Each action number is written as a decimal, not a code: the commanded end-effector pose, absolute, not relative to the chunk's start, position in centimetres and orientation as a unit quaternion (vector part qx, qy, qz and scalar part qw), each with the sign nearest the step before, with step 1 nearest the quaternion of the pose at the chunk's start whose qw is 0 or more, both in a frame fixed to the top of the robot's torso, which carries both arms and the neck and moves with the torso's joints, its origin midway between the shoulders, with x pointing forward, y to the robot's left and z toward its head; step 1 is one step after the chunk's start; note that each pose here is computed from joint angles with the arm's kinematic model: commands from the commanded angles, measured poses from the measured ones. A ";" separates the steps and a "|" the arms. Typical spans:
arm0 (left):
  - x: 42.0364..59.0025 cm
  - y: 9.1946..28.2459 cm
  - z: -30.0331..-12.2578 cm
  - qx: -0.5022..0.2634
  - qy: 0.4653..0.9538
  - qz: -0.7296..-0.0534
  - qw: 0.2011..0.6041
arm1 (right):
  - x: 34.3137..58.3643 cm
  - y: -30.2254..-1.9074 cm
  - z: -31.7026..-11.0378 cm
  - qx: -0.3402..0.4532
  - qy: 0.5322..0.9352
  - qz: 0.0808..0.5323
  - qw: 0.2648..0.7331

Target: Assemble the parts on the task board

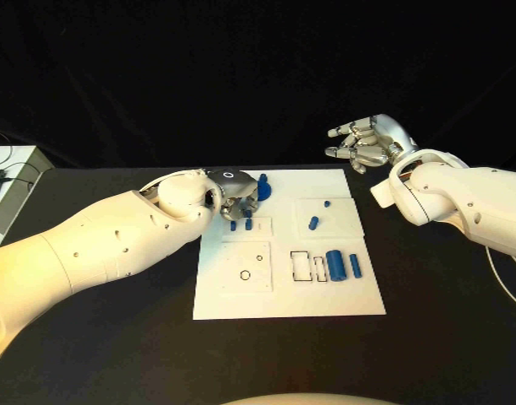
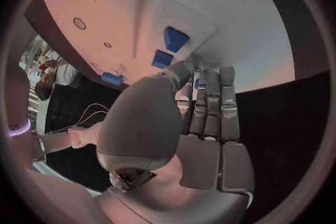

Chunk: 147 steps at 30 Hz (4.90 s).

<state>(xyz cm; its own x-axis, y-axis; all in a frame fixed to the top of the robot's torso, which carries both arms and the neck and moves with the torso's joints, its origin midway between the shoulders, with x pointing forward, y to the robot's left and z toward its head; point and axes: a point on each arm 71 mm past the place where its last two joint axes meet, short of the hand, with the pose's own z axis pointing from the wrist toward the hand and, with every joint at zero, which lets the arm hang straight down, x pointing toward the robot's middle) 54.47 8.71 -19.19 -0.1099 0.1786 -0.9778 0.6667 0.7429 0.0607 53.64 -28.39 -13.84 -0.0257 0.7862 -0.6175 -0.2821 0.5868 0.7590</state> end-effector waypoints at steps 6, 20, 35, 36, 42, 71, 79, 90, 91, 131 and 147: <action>54.2 8.4 -19.8 0.307 0.726 -0.206 0.580 | 53.6 -28.2 -13.8 0.207 0.593 0.408 0.663; 54.1 8.3 -20.1 0.311 0.730 -0.216 0.570 | 53.6 -28.1 -13.8 0.207 0.593 0.408 0.662; 53.9 8.2 -20.2 0.316 0.730 -0.229 0.561 | 53.6 -28.2 -13.8 0.207 0.594 0.408 0.662; 53.9 8.2 -20.2 0.317 0.730 -0.229 0.560 | 53.6 -28.2 -13.8 0.207 0.594 0.408 0.662; 53.9 8.1 -20.3 0.320 0.733 -0.231 0.554 | 53.6 -28.2 -13.8 0.207 0.594 0.408 0.662; 54.0 8.0 -20.2 0.321 0.728 -0.236 0.558 | 53.6 -28.1 -13.8 0.207 0.595 0.408 0.661; 54.2 8.2 -19.9 0.312 0.713 -0.243 0.579 | 53.6 -28.1 -13.8 0.207 0.595 0.408 0.661; 54.4 8.6 -19.5 0.292 0.699 -0.250 0.602 | 53.6 -28.1 -13.8 0.207 0.595 0.408 0.661; 54.5 8.6 -19.4 0.290 0.699 -0.250 0.604 | 53.6 -28.1 -13.8 0.207 0.595 0.408 0.661; 55.6 16.0 -18.5 -0.132 0.725 -0.438 0.515 | 53.6 -28.5 -13.8 0.209 0.595 0.405 0.662; 55.6 16.2 -20.2 -0.178 0.728 -0.448 0.488 | 53.6 -28.5 -13.9 0.209 0.595 0.406 0.661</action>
